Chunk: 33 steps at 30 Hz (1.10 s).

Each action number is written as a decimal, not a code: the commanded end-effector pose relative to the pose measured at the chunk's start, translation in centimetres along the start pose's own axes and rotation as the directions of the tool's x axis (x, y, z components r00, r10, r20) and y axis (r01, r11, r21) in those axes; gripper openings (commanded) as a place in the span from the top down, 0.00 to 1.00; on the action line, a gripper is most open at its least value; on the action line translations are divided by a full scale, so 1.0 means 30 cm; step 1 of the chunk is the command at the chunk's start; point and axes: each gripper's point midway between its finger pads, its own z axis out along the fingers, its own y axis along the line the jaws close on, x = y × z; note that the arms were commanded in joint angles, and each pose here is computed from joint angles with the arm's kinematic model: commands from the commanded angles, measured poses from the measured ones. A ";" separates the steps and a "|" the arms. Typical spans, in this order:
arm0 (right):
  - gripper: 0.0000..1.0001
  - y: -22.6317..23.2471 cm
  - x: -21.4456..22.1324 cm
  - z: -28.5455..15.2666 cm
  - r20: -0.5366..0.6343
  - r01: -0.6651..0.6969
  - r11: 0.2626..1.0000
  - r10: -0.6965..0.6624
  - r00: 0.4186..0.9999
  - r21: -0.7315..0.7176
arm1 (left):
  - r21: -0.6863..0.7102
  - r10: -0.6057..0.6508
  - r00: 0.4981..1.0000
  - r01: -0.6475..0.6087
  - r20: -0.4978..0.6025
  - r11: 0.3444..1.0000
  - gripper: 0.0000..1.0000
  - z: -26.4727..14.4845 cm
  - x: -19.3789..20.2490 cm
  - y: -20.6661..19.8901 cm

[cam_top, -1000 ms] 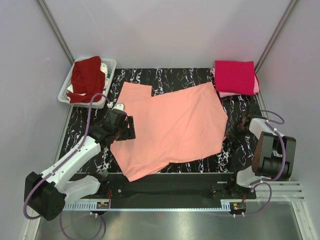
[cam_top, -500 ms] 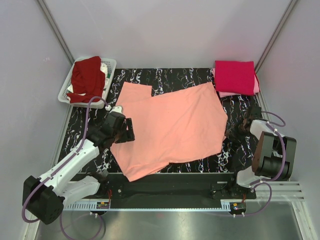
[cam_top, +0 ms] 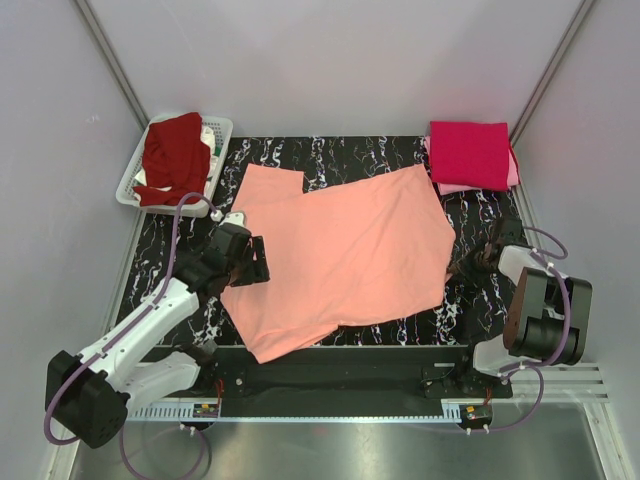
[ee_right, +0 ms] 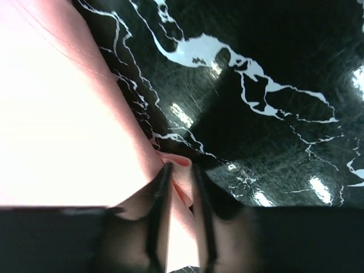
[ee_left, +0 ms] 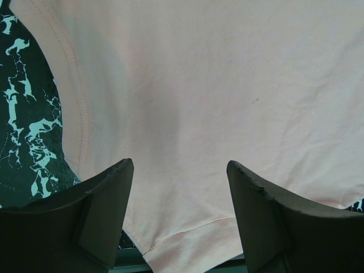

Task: Fold and stack the t-shirts
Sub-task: Flatten the tshirt out

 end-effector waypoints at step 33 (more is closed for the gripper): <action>0.14 -0.015 -0.122 -0.382 0.387 -0.126 0.988 0.151 0.910 -0.088 | -0.196 -0.119 0.990 0.102 -0.077 0.975 0.29 0.180 -0.024 0.131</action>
